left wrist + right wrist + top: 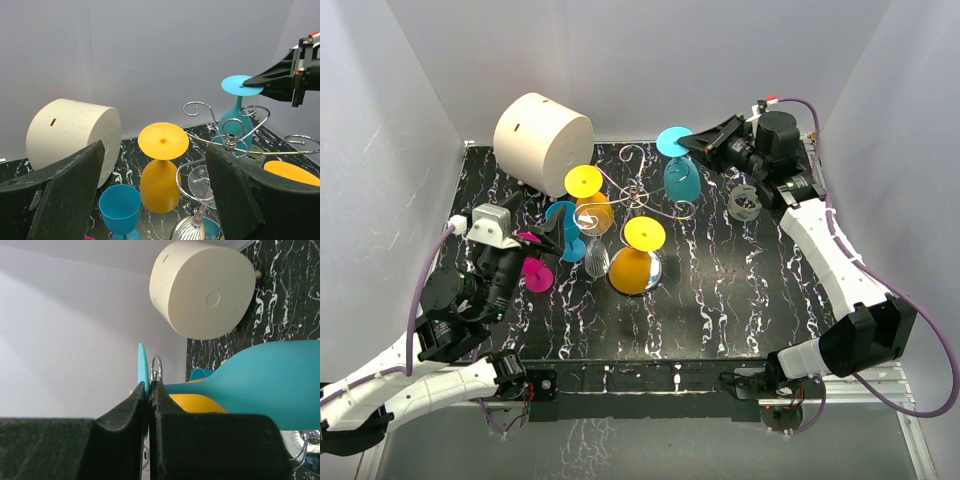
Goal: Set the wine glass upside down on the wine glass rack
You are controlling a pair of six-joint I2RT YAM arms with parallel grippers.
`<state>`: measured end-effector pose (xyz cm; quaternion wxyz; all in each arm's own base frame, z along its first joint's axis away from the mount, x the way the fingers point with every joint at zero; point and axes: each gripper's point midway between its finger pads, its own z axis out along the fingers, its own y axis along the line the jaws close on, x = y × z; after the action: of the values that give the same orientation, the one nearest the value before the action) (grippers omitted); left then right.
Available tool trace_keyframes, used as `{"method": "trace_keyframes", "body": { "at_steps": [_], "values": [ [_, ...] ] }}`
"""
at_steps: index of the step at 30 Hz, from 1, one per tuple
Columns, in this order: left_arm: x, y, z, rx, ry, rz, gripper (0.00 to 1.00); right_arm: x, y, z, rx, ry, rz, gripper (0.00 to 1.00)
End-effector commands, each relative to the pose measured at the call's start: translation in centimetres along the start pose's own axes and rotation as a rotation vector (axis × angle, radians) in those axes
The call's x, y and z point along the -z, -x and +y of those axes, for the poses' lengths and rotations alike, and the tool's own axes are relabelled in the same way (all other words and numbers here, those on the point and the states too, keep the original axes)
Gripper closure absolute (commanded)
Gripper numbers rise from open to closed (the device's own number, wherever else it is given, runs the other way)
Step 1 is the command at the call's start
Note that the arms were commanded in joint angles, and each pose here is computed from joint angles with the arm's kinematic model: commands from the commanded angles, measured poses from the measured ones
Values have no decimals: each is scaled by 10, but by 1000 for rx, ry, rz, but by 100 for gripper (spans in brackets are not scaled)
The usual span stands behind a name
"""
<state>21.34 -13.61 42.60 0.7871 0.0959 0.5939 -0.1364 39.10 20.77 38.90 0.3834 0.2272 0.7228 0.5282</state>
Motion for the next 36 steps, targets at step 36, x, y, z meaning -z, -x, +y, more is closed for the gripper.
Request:
{"method": "trace_keyframes", "body": {
  "at_steps": [36],
  "values": [
    [0, 3, 2, 4, 12, -18, 18, 13, -58, 64, 58, 158, 122, 100]
  ]
}}
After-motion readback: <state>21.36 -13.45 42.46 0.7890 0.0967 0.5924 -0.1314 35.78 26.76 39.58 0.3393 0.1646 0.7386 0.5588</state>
